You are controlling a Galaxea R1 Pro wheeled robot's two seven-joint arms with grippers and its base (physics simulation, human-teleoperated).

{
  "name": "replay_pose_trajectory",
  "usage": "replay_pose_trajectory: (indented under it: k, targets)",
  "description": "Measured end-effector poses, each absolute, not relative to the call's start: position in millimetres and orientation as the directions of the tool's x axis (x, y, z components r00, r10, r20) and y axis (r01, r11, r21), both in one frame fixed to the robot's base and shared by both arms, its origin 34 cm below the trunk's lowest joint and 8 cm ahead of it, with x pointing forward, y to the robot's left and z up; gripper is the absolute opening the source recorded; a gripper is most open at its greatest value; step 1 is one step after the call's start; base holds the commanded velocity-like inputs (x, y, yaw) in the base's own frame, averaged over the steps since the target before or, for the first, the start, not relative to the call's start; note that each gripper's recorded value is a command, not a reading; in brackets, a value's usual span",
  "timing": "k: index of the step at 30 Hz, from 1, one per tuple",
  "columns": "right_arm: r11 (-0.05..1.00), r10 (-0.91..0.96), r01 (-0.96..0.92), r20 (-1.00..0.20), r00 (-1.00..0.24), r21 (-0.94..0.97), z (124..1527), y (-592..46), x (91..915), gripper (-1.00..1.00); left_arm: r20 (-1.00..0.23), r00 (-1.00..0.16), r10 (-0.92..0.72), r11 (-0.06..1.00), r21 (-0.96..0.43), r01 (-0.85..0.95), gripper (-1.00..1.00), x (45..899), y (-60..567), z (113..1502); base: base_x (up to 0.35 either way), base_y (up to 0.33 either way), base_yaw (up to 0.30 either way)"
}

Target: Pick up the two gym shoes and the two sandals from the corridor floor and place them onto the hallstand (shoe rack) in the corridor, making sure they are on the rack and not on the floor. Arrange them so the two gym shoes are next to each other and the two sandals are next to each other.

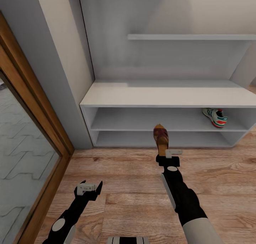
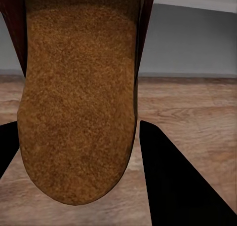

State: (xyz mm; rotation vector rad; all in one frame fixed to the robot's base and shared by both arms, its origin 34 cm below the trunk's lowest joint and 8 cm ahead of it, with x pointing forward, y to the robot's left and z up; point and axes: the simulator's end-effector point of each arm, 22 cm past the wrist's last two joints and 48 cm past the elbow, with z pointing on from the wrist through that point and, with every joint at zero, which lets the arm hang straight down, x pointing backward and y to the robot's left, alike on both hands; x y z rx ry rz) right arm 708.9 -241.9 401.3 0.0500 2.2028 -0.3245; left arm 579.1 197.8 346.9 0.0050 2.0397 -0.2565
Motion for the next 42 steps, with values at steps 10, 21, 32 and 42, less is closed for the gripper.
replay_pose_trajectory:
  k: [10,21,32,42]
  targets:
    - [0.962,-0.086,0.155,-0.786,-0.612,-0.226,399.9,-250.3,708.5,-1.00,-0.905,-0.409,-0.118,0.975,-0.185,0.127,1.00,569.4,197.9,382.0,0.000,0.000,0.000]
    - [0.961,-0.088,0.155,-0.785,-0.614,-0.229,399.0,-252.3,708.1,-1.00,-0.915,-0.382,-0.128,0.978,-0.181,0.104,1.00,552.7,211.5,400.4,0.000,0.000,0.000]
    - [0.961,-0.089,0.154,-0.785,-0.614,-0.229,398.5,-252.5,708.1,-1.00,-0.953,-0.280,-0.120,0.964,-0.179,0.197,1.00,590.0,200.4,445.0,0.000,0.000,0.000]
    - [0.961,-0.089,0.153,-0.784,-0.615,-0.229,398.0,-252.6,707.7,-1.00,-0.971,-0.210,-0.115,0.857,-0.204,0.473,1.00,601.2,149.7,483.2,0.000,0.000,0.000]
